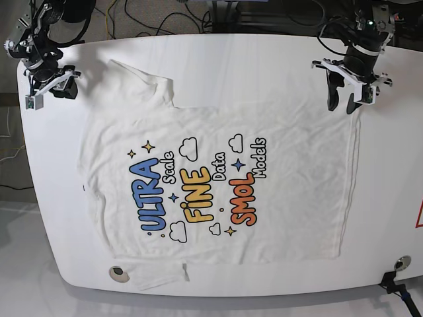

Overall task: Fold the T-shirt properly
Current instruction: 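Lower the right gripper and pinch the shoulder edge beside the collar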

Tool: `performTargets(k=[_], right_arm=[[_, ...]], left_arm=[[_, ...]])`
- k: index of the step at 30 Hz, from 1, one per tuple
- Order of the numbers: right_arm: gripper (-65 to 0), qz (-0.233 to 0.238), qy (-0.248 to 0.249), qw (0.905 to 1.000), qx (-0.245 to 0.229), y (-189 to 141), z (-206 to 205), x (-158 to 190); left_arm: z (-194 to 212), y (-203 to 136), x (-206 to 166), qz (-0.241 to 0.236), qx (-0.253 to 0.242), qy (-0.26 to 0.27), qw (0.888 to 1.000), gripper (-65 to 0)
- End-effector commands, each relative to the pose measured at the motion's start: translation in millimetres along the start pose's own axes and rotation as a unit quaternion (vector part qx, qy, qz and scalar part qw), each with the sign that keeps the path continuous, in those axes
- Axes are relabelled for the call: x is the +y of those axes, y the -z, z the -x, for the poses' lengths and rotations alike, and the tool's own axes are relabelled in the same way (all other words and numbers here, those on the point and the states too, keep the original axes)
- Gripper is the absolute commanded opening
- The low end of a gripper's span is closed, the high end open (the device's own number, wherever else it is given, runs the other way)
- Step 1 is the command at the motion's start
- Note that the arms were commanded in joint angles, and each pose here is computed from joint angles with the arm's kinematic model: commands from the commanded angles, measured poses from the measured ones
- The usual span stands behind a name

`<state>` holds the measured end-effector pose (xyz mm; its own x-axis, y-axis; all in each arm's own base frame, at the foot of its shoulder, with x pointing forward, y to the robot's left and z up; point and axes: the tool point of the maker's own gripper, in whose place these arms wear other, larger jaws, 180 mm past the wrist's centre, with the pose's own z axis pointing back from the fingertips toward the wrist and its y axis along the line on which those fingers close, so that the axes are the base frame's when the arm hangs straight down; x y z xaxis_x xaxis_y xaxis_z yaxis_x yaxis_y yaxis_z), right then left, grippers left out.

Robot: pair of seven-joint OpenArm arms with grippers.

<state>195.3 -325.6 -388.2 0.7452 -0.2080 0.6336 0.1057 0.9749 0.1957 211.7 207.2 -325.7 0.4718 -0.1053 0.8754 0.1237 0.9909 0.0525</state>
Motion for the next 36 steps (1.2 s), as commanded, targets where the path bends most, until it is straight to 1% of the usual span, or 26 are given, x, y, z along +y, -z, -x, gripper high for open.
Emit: performTargets(k=[1, 3, 4, 7, 11, 14, 18, 27, 31, 33, 34, 36], right_arm=[[-44.0, -0.013, -0.002, 0.9997, -0.021, -5, -14, 2], [-43.9, -0.017, 0.002, 0.9997, -0.02, -5, -14, 5], [-43.7, -0.012, 0.003, 0.9995, -0.03, -5, -18, 3], [-43.8, -0.02, 0.02, 0.9985, -0.047, -4, -26, 3], [-44.0, -0.029, 0.036, 0.9974, -0.055, 2, -30, 4], [-44.0, -0.037, 0.048, 0.9968, -0.052, 9, -25, 8], [-44.0, -0.056, 0.051, 0.9962, -0.043, 19, -19, 25], [-43.9, -0.092, 0.005, 0.9957, -0.011, 43, -16, 65], [-46.3, -0.107, -0.02, 0.9941, -0.008, 52, -23, 82], [-49.7, -0.112, -0.027, 0.9934, 0.001, 57, -20, 88], [-45.7, -0.103, -0.021, 0.9944, 0.009, 55, -16, 79], [-45.7, -0.1, -0.013, 0.9949, 0.01, 55, -15, 73]], left_arm=[[-9, -1, 1, 0.002, -0.017, -0.003, 1.0, -40.7], [-8, -1, -1, 0.006, -0.015, -0.004, 1.0, -40.7], [-12, 0, -2, 0.008, -0.022, -0.003, 1.0, -40.7], [-12, -1, -3, 0.008, -0.021, -0.004, 1.0, -40.7], [-10, -1, -4, 0.01, -0.018, -0.003, 1.0, -40.8], [-8, 0, -6, 0.013, -0.013, -0.004, 1.0, -40.8], [-6, -1, -5, 0.013, -0.01, -0.005, 1.0, -40.6], [-5, -1, -7, 0.015, -0.007, -0.004, 1.0, -40.5], [-5, -1, -7, 0.015, -0.008, -0.006, 1.0, -40.4], [-4, -1, -7, 0.016, -0.006, -0.007, 1.0, -40.3], [-5, -1, -6, 0.012, -0.007, -0.007, 1.0, -40.6], [-5, -2, -7, 0.012, -0.008, -0.007, 1.0, -40.8]])
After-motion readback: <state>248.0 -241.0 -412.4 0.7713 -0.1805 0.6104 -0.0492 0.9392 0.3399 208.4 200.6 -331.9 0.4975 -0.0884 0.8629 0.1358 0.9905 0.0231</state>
